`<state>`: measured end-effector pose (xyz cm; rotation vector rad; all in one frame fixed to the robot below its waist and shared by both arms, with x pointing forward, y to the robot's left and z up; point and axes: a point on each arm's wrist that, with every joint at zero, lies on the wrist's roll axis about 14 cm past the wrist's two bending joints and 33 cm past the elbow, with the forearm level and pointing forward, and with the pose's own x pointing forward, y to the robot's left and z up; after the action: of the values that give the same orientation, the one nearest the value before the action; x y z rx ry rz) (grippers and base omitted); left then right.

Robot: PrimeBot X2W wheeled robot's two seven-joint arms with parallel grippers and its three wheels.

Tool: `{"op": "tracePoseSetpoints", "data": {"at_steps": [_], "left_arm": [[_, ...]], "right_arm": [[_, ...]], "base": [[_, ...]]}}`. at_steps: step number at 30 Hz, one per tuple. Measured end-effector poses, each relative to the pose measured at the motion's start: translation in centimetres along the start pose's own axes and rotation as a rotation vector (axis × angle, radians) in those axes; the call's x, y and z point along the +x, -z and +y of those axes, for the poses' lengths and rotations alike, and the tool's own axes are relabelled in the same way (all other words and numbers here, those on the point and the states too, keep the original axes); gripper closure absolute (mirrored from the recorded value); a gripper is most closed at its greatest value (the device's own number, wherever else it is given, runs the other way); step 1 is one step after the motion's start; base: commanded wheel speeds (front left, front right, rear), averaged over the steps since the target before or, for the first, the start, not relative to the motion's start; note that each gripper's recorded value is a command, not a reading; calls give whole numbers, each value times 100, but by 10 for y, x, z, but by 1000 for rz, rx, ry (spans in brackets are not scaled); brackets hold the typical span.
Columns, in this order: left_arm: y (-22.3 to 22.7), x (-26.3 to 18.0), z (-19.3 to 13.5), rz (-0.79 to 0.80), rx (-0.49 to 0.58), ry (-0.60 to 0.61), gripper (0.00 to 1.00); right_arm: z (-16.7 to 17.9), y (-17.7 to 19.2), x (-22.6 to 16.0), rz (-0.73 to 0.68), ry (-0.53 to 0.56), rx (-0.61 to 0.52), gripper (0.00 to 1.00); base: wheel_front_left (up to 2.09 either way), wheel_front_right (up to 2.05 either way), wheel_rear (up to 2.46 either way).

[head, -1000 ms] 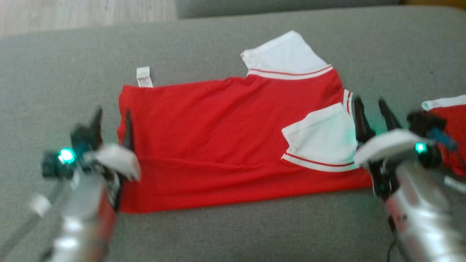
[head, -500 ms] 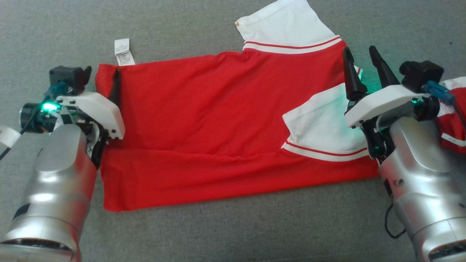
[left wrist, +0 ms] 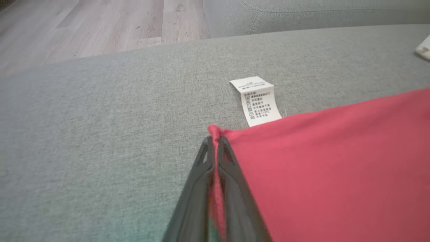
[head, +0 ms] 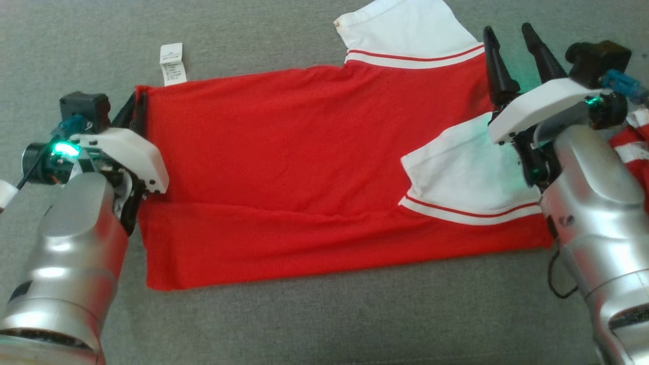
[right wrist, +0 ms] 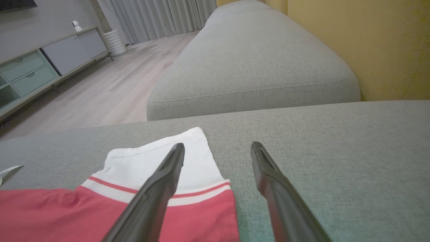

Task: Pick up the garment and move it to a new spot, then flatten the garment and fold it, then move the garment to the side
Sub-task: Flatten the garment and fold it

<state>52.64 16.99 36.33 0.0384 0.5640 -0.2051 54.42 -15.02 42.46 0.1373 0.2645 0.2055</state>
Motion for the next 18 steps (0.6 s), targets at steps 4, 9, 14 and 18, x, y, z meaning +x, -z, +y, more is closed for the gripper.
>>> {"op": "tracePoseSetpoints", "data": {"at_steps": [4,9,14,18], "left_arm": [[-2,-2,2,-23,-5,-3,100],[-7,-6,-2,-70,-5,4,100],[-25,-5,-12,-130,2,27,100],[-30,-9,-19,-152,-2,39,100]], "right_arm": [[2,2,7,36,-12,-19,0],[10,-1,30,105,-36,-57,0],[12,-4,54,183,-41,-87,0],[12,3,70,243,-39,-109,0]], "base": [[0,0,0],[0,0,0],[0,0,0],[0,0,0]]}}
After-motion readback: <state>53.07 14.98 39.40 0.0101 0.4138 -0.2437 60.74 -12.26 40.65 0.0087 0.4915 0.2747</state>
